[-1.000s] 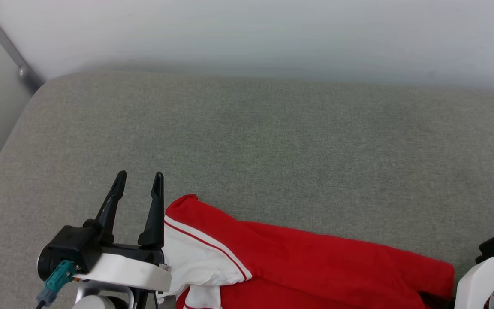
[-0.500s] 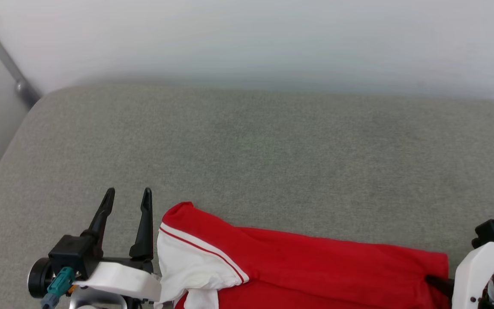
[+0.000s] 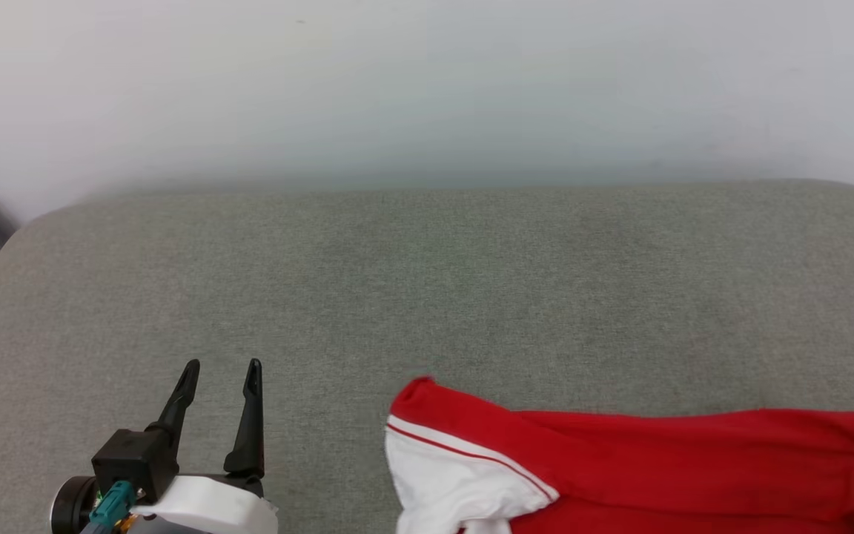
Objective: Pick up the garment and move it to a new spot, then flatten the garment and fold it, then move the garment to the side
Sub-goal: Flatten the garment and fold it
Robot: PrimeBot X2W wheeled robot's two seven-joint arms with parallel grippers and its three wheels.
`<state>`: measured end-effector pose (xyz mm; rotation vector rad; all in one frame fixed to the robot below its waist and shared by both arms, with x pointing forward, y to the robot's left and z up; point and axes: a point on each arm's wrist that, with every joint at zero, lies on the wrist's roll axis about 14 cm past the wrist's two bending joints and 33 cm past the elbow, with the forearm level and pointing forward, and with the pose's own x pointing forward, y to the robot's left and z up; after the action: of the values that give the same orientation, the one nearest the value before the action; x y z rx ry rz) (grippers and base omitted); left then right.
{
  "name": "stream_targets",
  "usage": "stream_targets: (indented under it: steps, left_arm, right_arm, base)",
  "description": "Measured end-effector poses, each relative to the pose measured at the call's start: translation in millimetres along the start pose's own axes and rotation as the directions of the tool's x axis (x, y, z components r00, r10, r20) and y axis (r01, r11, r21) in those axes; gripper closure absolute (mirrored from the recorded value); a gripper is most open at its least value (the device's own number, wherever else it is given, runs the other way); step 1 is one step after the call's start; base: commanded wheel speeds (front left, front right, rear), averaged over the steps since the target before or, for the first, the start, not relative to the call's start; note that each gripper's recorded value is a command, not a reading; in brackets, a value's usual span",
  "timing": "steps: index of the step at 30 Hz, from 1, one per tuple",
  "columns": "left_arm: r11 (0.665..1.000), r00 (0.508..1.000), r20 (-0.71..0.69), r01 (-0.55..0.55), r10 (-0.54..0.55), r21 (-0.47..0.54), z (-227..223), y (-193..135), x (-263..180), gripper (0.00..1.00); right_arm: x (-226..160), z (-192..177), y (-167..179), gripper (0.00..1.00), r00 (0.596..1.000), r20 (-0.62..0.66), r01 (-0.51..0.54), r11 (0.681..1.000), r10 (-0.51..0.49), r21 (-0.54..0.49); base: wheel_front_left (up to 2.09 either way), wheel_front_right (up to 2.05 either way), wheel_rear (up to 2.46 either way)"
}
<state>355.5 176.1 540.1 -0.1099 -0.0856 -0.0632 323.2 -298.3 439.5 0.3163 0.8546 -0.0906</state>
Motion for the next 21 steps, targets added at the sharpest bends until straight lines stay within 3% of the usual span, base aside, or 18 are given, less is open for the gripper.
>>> stream_targets:
  steps: [3, 9, 14, 18, 21]
  left_arm:
    - [1.000, 1.000, -0.006, 0.009, -0.009, 0.001, -2.2, -2.9, 1.1, 0.00]
    - [1.000, 1.000, -0.017, 0.018, -0.018, -0.001, -6.0, -5.2, 1.7, 0.00]
    - [1.000, 1.000, -0.025, 0.018, -0.019, -0.008, -8.4, -5.2, 0.6, 0.00]
    - [1.000, 1.000, -0.020, 0.015, -0.015, -0.002, -5.1, -2.2, 2.4, 0.00]
    - [1.000, 1.000, -0.024, 0.009, -0.009, -0.001, -5.7, 0.6, 0.9, 0.00]
  right_arm:
    - [-7.4, 7.3, -10.8, 1.00, 1.000, 0.012, 0.022, 0.999, -0.023, 0.045]
    - [-0.5, -19.5, 27.7, 1.00, 0.988, -0.107, -0.099, 0.984, 0.115, 0.146]
    - [4.9, -39.0, 89.7, 1.00, 0.926, -0.159, -0.297, 0.920, 0.343, 0.256]
    - [9.1, -44.3, 121.3, 1.00, 0.862, -0.151, -0.416, 0.845, 0.484, 0.337]
    - [15.0, -52.7, 157.4, 1.00, 0.782, -0.136, -0.513, 0.752, 0.609, 0.414]
  base:
    - [0.00, 0.00, 0.00]
    - [0.00, 0.00, 0.00]
    - [0.00, 0.00, 0.00]
    - [0.00, 0.00, 0.00]
    - [0.00, 0.00, 0.00]
